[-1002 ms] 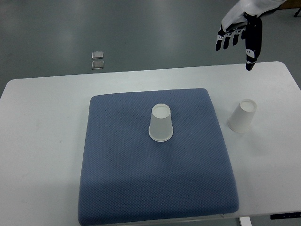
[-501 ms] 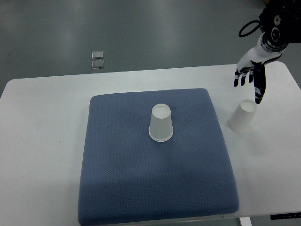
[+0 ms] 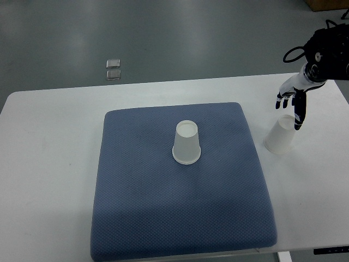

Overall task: Stack paper cups
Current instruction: 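Lower the right hand around the cup and close fingers on it, then lift the cup with the right hand and carry it above the pad cup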

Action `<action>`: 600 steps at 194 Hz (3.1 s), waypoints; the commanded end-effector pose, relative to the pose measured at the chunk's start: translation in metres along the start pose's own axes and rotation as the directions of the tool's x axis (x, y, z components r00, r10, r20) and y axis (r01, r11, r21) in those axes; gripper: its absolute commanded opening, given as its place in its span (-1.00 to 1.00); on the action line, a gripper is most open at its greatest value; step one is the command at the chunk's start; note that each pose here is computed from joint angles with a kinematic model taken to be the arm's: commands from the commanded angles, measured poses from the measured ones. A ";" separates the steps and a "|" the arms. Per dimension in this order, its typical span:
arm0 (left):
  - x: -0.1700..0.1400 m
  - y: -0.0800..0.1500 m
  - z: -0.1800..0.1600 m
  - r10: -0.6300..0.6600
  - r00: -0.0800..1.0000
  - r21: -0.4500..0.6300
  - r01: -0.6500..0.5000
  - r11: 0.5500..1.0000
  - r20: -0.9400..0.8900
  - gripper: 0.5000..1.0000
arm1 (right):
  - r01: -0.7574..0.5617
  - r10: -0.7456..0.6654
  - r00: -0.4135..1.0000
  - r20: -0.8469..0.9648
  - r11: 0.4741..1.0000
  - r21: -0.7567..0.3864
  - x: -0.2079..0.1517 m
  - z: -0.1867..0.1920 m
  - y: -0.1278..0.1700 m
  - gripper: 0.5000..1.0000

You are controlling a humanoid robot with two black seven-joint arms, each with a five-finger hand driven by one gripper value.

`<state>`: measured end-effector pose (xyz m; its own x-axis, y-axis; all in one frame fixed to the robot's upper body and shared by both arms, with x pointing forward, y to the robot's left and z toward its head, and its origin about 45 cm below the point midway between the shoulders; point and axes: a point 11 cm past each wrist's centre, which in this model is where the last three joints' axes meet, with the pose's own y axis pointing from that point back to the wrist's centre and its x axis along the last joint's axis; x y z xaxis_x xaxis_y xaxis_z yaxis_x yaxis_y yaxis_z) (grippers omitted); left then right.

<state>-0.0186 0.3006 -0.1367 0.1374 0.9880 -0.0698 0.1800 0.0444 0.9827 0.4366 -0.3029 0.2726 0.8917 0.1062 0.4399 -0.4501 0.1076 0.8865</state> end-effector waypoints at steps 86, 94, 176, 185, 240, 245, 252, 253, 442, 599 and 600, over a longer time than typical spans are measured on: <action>0.000 0.000 0.000 0.000 1.000 0.002 0.000 1.000 0.002 1.00 | -0.065 0.065 0.997 0.027 0.998 -0.003 -0.023 0.004 -0.035 0.67; 0.000 0.000 -0.001 0.000 1.000 0.003 0.000 1.000 0.001 1.00 | -0.072 0.072 0.997 0.029 0.997 -0.002 -0.024 0.004 -0.037 0.67; 0.000 0.000 -0.001 0.000 1.000 0.003 0.000 1.000 0.000 1.00 | -0.101 0.102 0.994 0.037 0.995 -0.012 -0.030 0.009 -0.048 0.63; 0.000 0.000 -0.001 0.000 1.000 0.003 0.000 1.000 0.000 1.00 | -0.108 0.109 0.993 0.039 0.994 -0.012 -0.029 0.008 -0.048 0.62; 0.000 0.000 -0.001 0.000 1.000 0.003 0.000 1.000 0.001 1.00 | -0.111 0.111 0.993 0.051 0.994 -0.002 -0.032 0.006 -0.054 0.52; 0.000 0.000 -0.001 -0.001 1.000 0.003 0.001 1.000 -0.002 1.00 | -0.110 0.110 0.993 0.051 0.994 -0.003 -0.033 0.006 -0.055 0.51; 0.000 0.000 -0.001 0.000 1.000 0.003 0.000 1.000 0.000 1.00 | -0.108 0.108 0.993 0.052 0.994 -0.003 -0.034 0.007 -0.056 0.51; 0.000 0.000 -0.001 -0.001 1.000 0.003 0.001 1.000 -0.002 1.00 | -0.108 0.108 0.993 0.052 0.994 -0.002 -0.034 0.006 -0.056 0.51; -0.002 0.000 0.000 -0.004 1.000 0.002 0.004 1.000 0.006 1.00 | -0.150 0.150 0.987 0.056 0.989 0.010 0.030 0.013 0.032 -0.84; -0.004 0.000 0.000 -0.010 1.000 0.000 0.010 1.000 0.007 1.00 | -0.206 0.213 0.971 -0.108 0.976 0.072 0.090 -0.050 0.214 -0.80; -0.004 0.000 0.000 -0.010 1.000 0.000 0.010 1.000 0.007 1.00 | -0.206 0.213 0.971 -0.108 0.976 0.072 0.090 -0.050 0.214 -0.80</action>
<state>-0.0192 0.2966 -0.1367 0.1439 0.9862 -0.0820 0.1823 0.0550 0.9817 0.4194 -0.2338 0.4917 0.7733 0.1996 0.6017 -0.6161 0.0128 0.7876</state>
